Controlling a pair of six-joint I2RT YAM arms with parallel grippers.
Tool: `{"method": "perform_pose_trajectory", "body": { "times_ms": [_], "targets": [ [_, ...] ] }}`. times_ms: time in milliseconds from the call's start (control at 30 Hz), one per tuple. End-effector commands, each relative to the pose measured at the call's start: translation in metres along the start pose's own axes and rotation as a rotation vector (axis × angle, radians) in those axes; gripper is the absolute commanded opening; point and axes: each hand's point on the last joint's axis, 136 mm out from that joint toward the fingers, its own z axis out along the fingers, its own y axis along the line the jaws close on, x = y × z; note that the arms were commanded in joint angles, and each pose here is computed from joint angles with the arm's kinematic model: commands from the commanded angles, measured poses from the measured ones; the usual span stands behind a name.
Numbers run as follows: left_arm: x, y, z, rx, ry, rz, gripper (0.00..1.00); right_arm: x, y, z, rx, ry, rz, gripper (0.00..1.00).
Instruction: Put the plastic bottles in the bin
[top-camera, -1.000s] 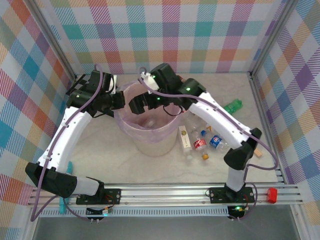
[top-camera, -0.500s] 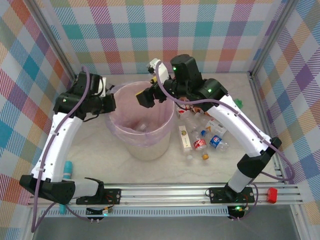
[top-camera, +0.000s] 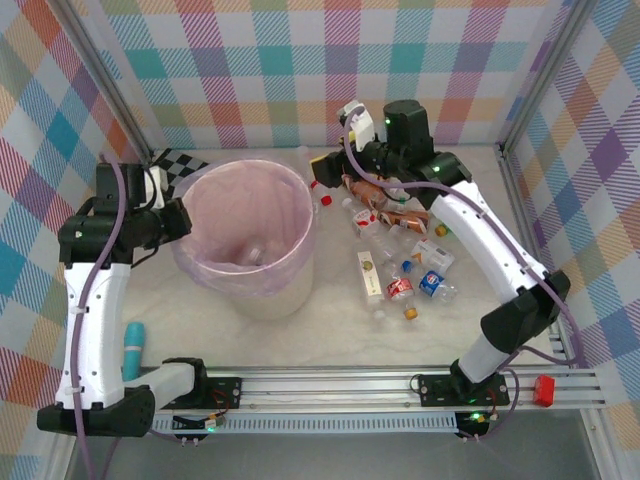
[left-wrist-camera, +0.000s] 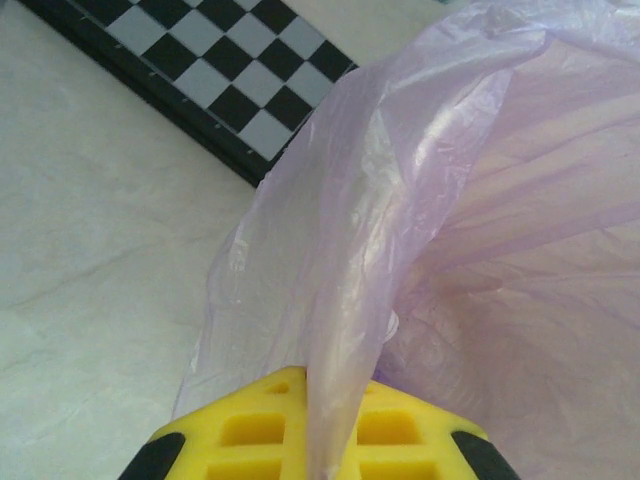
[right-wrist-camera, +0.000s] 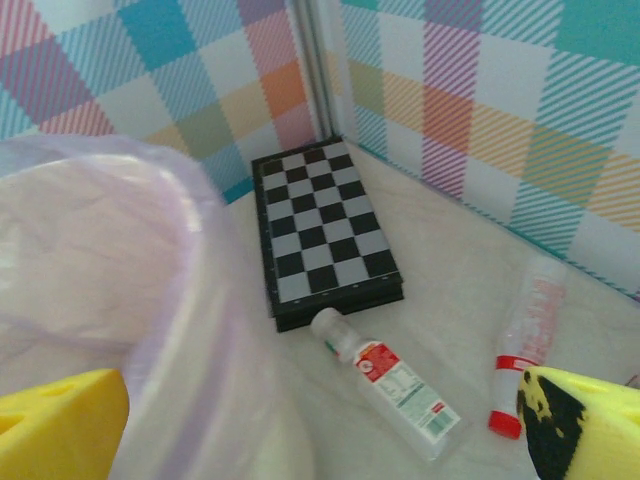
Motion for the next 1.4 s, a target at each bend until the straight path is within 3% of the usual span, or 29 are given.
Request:
{"method": "perform_pose_trajectory", "body": {
  "times_ms": [0,233,467,667,933,1367],
  "targets": [
    [-0.008,0.011,-0.018,-0.024,-0.060,-0.026,0.00,0.023,-0.029,0.034,0.038,0.068,0.015,0.99],
    [-0.011,0.045,-0.007,-0.059,-0.083,-0.176,0.00,0.081,-0.059,0.095,0.126,0.301,0.170,0.97],
    [-0.015,0.072,-0.004,-0.107,-0.118,-0.262,0.00,0.142,-0.059,0.167,-0.002,0.421,-0.025,0.99],
    [-0.013,0.073,-0.005,-0.118,-0.109,-0.249,0.00,0.182,-0.070,0.202,-0.065,0.505,-0.086,0.99],
    [-0.015,0.065,-0.001,-0.069,-0.102,-0.245,0.00,0.224,-0.073,0.222,-0.102,0.577,-0.052,1.00],
    [-0.016,0.059,0.005,-0.020,-0.094,-0.247,0.00,0.261,-0.046,0.207,-0.150,0.675,-0.005,0.99]
  ]
}}
